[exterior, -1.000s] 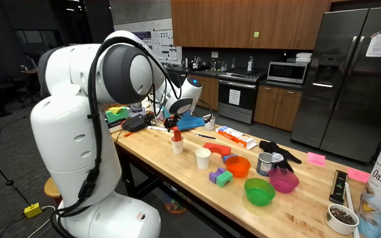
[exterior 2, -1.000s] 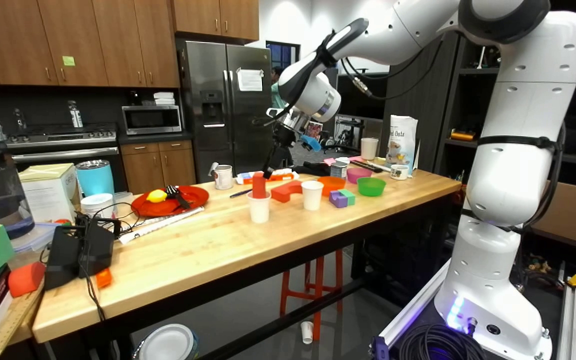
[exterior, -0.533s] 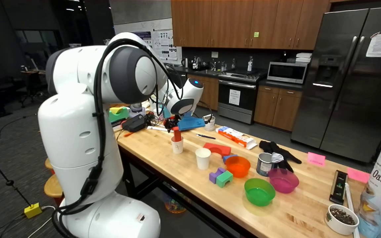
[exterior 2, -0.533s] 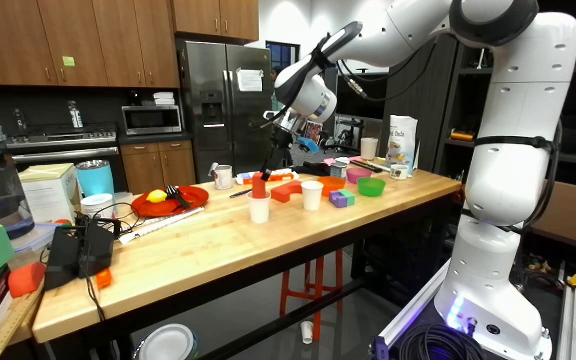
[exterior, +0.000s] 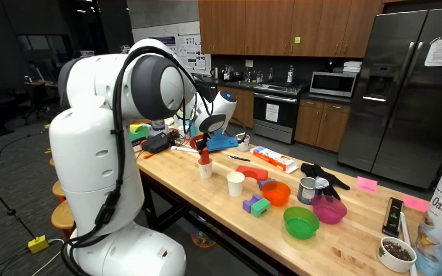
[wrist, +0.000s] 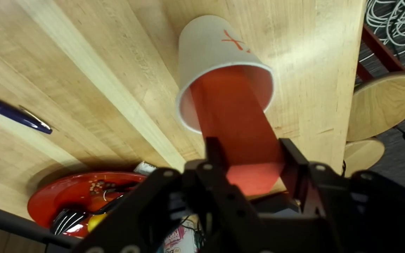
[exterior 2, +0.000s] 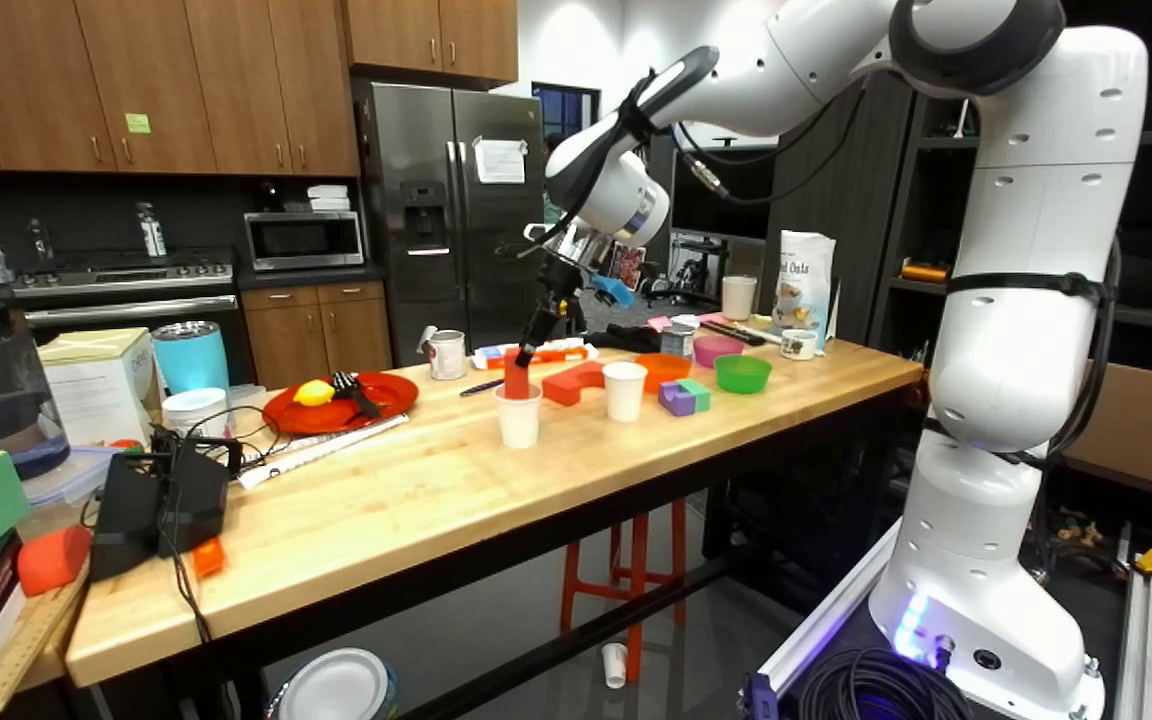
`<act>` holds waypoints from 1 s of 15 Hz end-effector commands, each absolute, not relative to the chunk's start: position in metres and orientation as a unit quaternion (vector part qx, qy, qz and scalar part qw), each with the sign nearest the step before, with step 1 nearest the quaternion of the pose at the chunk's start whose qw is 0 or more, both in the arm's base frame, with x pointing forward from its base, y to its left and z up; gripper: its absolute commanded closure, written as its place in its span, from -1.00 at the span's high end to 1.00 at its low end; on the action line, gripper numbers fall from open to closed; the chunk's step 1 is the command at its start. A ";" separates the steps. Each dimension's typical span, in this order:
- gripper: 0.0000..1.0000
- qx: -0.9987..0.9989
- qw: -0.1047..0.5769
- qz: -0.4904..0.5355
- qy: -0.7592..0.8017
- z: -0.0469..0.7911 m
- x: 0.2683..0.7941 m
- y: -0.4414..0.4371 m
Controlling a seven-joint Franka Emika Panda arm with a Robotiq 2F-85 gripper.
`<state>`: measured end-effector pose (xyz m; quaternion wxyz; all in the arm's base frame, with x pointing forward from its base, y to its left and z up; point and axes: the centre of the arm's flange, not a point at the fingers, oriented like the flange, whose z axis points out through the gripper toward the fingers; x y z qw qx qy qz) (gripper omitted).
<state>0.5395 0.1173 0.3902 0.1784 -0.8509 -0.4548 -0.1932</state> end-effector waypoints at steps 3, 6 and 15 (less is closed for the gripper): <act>-0.68 -0.851 0.155 -0.199 -0.460 0.409 0.541 0.109; -0.68 -0.851 0.133 -0.203 -0.466 0.419 0.538 0.104; -0.68 -0.858 0.033 -0.221 -0.462 0.481 0.509 0.089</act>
